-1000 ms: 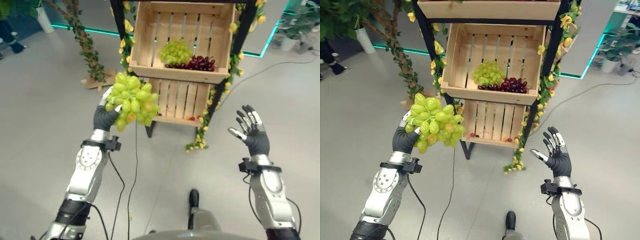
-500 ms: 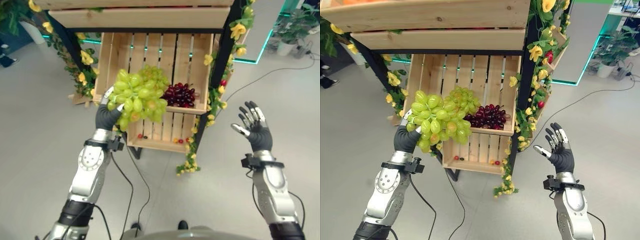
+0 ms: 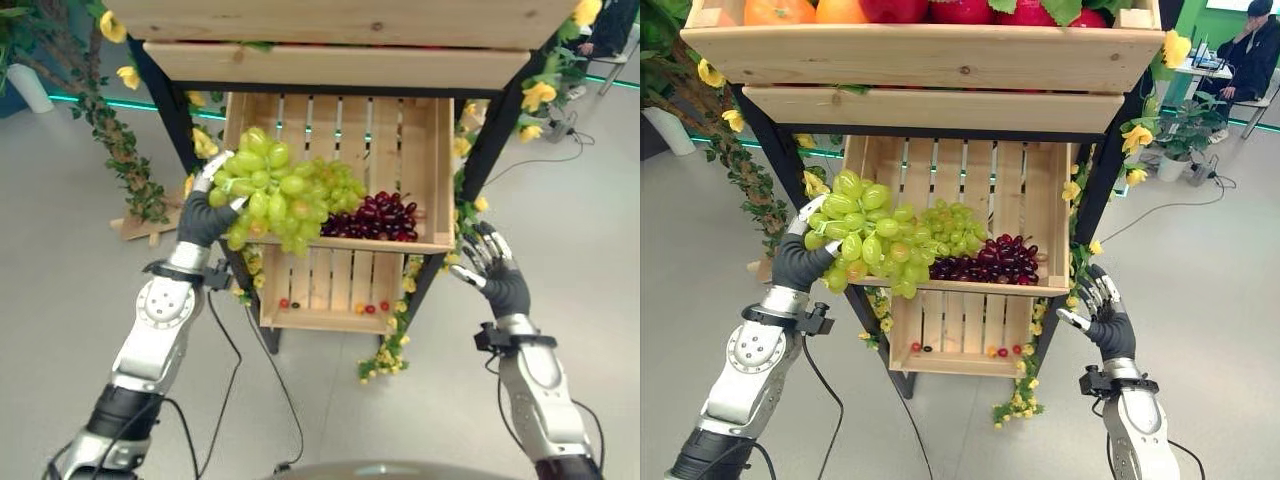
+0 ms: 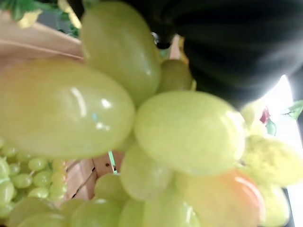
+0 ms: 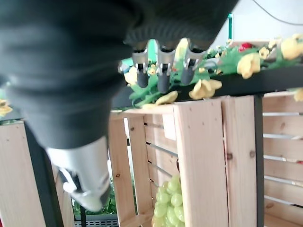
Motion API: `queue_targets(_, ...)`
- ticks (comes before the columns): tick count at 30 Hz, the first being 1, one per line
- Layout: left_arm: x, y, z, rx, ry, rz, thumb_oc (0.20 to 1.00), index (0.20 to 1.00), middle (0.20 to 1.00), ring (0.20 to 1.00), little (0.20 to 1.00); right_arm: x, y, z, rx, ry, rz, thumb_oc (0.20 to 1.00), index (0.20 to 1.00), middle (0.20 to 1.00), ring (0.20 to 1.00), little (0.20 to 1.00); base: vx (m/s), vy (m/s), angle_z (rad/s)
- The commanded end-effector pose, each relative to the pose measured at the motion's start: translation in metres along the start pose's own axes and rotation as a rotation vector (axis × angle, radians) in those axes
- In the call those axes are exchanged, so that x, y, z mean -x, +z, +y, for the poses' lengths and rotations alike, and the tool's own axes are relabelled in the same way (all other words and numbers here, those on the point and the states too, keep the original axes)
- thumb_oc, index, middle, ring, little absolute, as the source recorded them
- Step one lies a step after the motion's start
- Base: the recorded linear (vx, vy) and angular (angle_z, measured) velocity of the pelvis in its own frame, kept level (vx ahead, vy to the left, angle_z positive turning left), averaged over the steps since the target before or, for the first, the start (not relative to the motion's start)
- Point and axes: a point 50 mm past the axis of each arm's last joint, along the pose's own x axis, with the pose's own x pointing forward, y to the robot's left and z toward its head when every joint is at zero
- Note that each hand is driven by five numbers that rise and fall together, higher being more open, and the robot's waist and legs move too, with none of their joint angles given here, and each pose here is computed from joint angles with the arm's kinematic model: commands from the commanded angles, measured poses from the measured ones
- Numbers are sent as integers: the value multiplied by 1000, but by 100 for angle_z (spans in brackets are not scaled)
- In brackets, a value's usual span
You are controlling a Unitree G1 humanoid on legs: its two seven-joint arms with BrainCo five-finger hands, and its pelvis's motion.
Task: Pick up the fruits from the basket on one side to the basket on the other side
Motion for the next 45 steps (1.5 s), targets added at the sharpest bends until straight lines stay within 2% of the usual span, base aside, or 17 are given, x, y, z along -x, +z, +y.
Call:
queue_targets(1, -36, 14, 14, -114, 59, -105, 200, 200, 200, 200, 200, -16, 30, 1, 38, 40, -144, 1000, 1000, 1000, 1000, 1000, 11, 16, -17)
queue_targets(6, -59, 6, 37, -337, 40, -29, 200, 200, 200, 200, 200, -15, 24, 3, 44, 63, -107, 1000, 1000, 1000, 1000, 1000, 4, 7, -20)
queue_targets(14, -76, 3, 52, -520, -31, 39, 200, 200, 200, 200, 200, -12, 19, -1, 49, 62, -87, 1000, 1000, 1000, 1000, 1000, 0, 1, -5)
queue_targets(18, -83, -3, 55, -464, 12, 69, 200, 200, 200, 200, 200, -11, 19, 0, 40, 62, -84, 1000, 1000, 1000, 1000, 1000, 8, -4, -5)
queue_targets(23, -87, -28, 62, -380, 106, 200, 200, 200, 200, 200, 200, -10, 17, 1, 34, 50, -77, 1000, 1000, 1000, 1000, 1000, -6, 3, -6)
queue_targets(25, -92, -28, 77, -511, 117, 241, 200, 200, 200, 200, 200, -7, 16, -1, 48, 46, -66, 1000, 1000, 1000, 1000, 1000, -17, -4, -8)
queue_targets(27, -93, -29, 83, -533, 134, 260, 200, 200, 200, 200, 200, -6, 15, -3, 51, 43, -61, 1000, 1000, 1000, 1000, 1000, -10, -6, -15)
queue_targets(32, -90, -49, 93, -437, 236, 384, 200, 200, 200, 200, 200, -1, 12, -6, 57, 28, -37, 1000, 1000, 1000, 1000, 1000, -7, 1, -11)
queue_targets(34, -89, -57, 96, -335, 292, 431, 200, 200, 200, 200, 200, 0, 12, -5, 55, 29, -35, 1000, 1000, 1000, 1000, 1000, -16, 7, -14)
queue_targets(37, -95, -59, 94, -292, 307, 453, 200, 200, 200, 200, 200, -2, 13, -4, 62, 30, -38, 1000, 1000, 1000, 1000, 1000, -22, 5, -12)
queue_targets(40, -101, -51, 106, -479, 265, 472, 200, 200, 200, 200, 200, -2, 17, -5, 74, 39, -51, 1000, 1000, 1000, 1000, 1000, 2, 2, -1)
queue_targets(45, -107, -40, 122, -901, 134, 523, 200, 200, 200, 200, 200, 2, 20, -11, 89, 54, -56, 1000, 1000, 1000, 1000, 1000, -6, -1, -9)
